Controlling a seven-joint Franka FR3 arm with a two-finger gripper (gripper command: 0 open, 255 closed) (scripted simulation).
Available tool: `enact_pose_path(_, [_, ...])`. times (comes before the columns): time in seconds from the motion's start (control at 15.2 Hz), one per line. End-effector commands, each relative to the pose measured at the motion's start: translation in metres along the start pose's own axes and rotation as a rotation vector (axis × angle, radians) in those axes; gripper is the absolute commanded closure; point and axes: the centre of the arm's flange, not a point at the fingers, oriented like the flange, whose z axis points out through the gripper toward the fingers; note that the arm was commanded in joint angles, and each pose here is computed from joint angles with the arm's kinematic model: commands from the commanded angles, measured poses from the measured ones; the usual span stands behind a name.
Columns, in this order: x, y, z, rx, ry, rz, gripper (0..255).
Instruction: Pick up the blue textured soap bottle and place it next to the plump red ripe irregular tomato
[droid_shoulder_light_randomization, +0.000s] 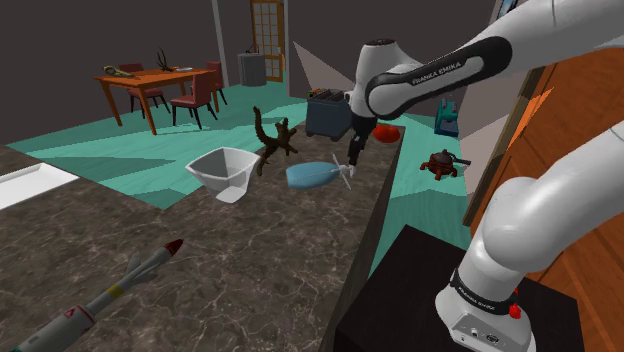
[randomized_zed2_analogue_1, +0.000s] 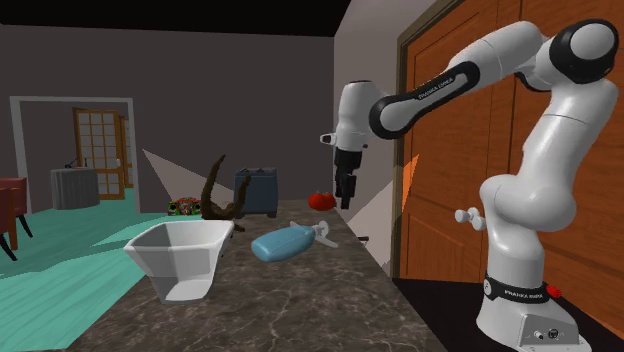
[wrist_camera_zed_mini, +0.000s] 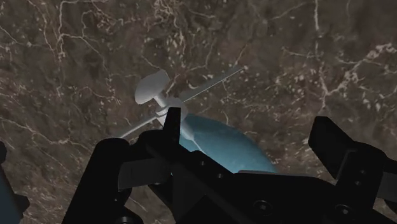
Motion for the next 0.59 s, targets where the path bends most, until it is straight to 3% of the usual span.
enact_pose_path(0.0, [0.011,0.009,0.019,-0.032,0.001,-0.052,0])
enact_pose_path(0.4, [0.041,0.037,0.079,-0.122,-0.001,-0.196,0])
enact_pose_path(0.53, [0.042,0.038,0.085,-0.123,-0.001,-0.199,0])
